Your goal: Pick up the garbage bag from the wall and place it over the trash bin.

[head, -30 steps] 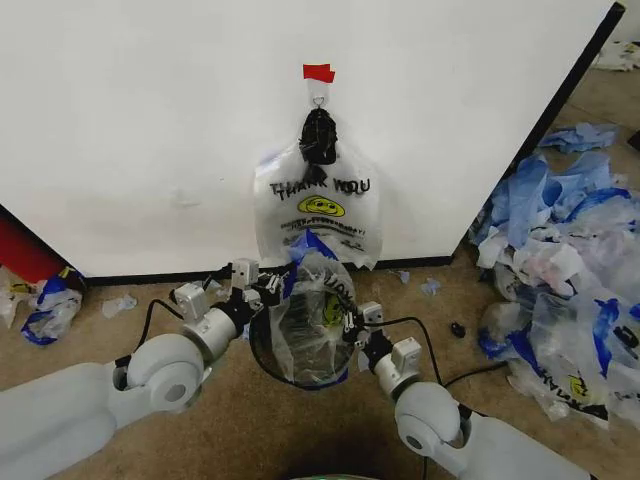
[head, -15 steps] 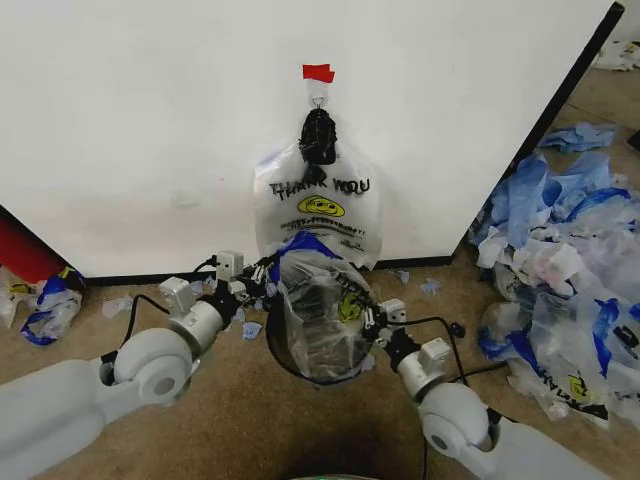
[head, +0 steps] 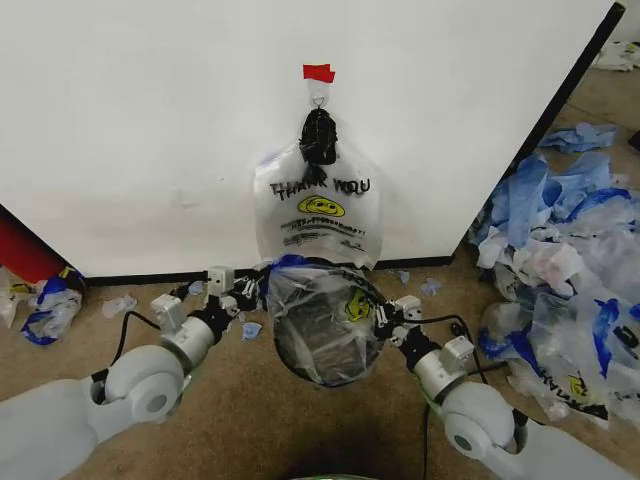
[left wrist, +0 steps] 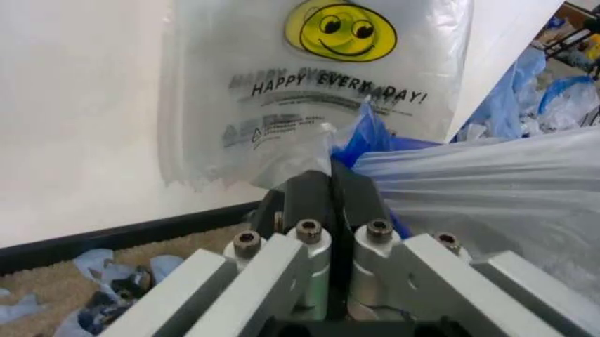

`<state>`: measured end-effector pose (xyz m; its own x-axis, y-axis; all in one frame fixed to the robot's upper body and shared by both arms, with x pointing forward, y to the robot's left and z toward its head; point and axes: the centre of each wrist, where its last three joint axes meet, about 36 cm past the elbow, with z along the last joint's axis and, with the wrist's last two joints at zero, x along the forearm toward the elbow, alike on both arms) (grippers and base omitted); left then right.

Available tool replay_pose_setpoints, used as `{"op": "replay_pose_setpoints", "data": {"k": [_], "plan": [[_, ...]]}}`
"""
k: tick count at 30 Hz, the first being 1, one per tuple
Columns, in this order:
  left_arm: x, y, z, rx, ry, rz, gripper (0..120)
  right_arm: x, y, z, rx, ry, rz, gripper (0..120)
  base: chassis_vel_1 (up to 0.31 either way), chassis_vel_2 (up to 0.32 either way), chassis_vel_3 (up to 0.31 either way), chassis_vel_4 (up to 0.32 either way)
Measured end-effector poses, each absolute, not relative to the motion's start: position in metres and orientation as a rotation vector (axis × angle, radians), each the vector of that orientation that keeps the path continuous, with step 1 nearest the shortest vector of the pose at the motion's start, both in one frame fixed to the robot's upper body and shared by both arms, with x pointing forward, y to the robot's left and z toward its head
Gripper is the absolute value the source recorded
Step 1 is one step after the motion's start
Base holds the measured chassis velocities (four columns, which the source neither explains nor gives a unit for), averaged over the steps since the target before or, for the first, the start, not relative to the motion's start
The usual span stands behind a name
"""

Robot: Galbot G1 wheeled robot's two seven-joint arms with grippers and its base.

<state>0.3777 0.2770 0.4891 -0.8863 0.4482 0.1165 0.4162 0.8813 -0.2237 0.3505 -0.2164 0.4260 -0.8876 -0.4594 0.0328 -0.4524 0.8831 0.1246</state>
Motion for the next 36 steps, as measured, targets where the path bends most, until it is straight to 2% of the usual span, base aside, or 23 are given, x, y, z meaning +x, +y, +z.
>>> {"op": "replay_pose_setpoints", "data": {"k": [24,36], "plan": [[0.394,0.291,0.451,-0.659,-2.908,0.224,0,0.355,-0.218,0.454,0.561,-2.871,-0.473,0,0.000,0.000,0.000,0.000],[0.395,0.279,0.433,-0.690,-2.898,0.264,2,0.356,-0.215,0.460,0.521,-2.841,-0.535,0,0.000,0.000,0.000,0.000]]}}
